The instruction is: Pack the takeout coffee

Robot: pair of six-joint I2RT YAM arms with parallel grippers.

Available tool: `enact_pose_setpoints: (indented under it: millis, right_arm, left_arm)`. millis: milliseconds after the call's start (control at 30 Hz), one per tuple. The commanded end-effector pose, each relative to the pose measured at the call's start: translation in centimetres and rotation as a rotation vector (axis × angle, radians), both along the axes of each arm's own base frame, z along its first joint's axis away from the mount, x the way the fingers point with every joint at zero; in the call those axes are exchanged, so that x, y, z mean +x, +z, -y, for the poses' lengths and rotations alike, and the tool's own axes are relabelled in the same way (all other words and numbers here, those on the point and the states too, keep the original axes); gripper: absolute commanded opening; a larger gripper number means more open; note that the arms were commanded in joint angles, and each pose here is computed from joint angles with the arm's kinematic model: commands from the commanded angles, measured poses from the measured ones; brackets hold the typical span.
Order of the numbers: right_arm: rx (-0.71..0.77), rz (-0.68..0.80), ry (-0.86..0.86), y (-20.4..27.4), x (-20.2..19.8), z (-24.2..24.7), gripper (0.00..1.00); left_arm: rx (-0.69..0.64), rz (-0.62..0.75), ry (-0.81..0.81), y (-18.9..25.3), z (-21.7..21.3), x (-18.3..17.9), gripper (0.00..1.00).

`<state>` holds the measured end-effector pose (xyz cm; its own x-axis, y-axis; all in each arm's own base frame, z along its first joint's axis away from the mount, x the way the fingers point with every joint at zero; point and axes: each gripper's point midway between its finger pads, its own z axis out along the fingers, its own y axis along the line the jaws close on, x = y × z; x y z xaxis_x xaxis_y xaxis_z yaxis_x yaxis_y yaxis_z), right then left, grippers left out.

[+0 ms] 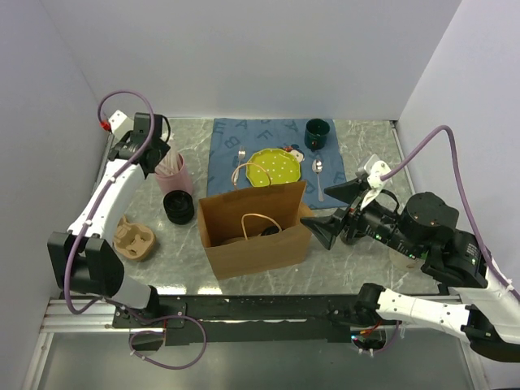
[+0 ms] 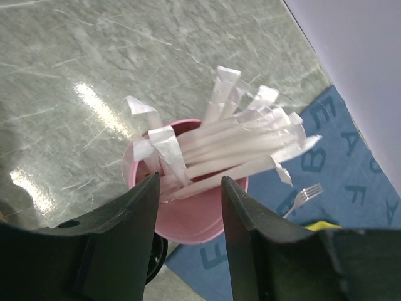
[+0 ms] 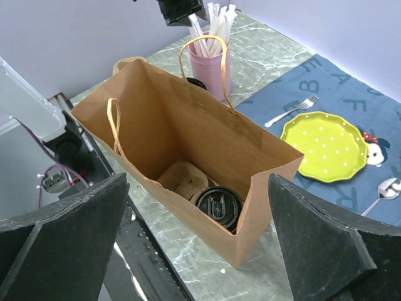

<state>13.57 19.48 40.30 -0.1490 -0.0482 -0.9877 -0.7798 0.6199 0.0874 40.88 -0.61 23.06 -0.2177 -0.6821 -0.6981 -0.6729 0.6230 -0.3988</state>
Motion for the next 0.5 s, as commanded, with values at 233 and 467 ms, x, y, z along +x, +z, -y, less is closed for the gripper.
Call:
enact_pose_setpoints:
  millis: [233,467]
  right_arm:
    - [0.034,0.052,-0.067,1.5,0.7,1.4,1.00]
    - [0.043,0.052,-0.089,1.7,0.9,1.8,1.00]
  left_arm:
    - [0.024,0.043,0.130,0.2,-1.6,1.6,0.49]
    - [0.035,0.029,0.143,-0.6,-1.7,2.3,0.39]
